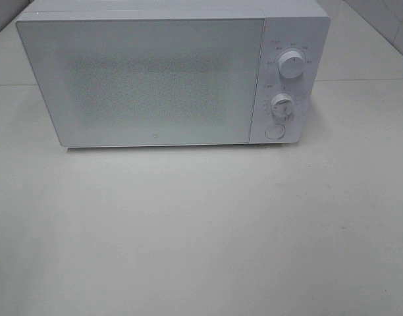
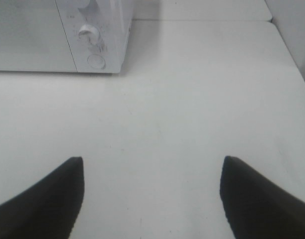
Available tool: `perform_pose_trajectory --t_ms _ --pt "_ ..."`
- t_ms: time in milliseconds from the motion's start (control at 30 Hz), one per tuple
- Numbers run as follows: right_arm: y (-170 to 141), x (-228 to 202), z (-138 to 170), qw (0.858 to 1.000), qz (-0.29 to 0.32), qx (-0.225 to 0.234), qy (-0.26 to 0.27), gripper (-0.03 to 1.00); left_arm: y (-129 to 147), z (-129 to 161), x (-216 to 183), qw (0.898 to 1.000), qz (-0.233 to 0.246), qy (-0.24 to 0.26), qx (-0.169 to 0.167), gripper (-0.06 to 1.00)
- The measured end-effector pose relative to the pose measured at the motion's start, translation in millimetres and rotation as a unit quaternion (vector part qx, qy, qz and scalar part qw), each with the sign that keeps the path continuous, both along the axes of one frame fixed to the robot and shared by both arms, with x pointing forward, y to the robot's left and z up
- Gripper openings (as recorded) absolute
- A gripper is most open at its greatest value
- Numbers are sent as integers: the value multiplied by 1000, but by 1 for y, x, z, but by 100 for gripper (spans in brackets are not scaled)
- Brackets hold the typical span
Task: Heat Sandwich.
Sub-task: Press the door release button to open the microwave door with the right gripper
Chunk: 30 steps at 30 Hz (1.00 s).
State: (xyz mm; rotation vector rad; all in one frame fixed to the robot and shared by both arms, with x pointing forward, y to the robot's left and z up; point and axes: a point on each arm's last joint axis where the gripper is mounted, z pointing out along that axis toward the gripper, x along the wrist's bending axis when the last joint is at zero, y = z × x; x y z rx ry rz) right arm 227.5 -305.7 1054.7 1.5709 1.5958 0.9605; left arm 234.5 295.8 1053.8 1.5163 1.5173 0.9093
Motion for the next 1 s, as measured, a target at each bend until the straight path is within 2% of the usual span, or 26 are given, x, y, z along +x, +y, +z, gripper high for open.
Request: perform_pose_trajectory --t_ms 67,533,1000 --pt "0 2 7 1000 1 1 -19 74 0 0 0 1000 0 0 0 99" --pt "7 53 27 999 10 0 -46 74 0 0 0 1000 0 0 0 99" --pt "14 104 29 999 17 -2 -38 74 0 0 0 1000 0 0 0 99"
